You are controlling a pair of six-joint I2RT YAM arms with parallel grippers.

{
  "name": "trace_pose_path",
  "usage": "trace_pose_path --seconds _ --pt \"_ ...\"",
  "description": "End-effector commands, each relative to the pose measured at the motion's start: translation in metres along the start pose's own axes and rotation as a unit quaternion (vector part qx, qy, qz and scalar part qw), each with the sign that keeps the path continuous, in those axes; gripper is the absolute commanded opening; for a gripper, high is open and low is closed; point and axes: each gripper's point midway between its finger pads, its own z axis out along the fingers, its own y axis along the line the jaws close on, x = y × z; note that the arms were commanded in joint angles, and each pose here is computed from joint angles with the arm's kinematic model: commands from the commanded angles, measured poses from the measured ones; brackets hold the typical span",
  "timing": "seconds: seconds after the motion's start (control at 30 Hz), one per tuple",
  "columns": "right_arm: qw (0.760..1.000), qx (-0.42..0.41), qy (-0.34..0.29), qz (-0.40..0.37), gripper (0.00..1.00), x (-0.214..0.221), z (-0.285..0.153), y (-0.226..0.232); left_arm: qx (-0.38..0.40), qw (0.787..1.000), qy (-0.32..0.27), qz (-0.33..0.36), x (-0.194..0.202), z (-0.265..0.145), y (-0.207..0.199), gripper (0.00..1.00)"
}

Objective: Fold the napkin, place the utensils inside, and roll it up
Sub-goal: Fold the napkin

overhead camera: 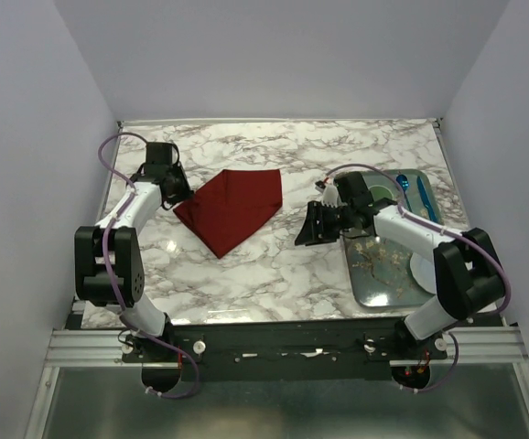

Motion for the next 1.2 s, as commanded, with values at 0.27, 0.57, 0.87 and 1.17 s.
trace_pose_path --seconds 0.27,0.57,0.87,1.17 --pt "0.998 -0.054 -0.008 -0.019 0.55 -0.047 0.034 0.038 -0.049 0.998 -0.038 -0.004 -0.042 -0.011 0.015 0.56" --pt "0.997 -0.074 -0.008 -0.015 0.55 -0.085 0.062 0.049 0.025 0.999 -0.048 -0.003 -0.032 -0.055 -0.024 0.7" --pt "0.997 -0.076 -0.002 -0.018 0.52 -0.1 0.097 0.06 0.087 0.994 0.023 -0.053 0.011 -0.001 -0.035 0.4" --pt "0.998 -0.06 -0.009 -0.021 0.41 -0.118 0.128 0.046 0.018 0.999 0.031 -0.037 0.008 0.016 -0.004 0.4"
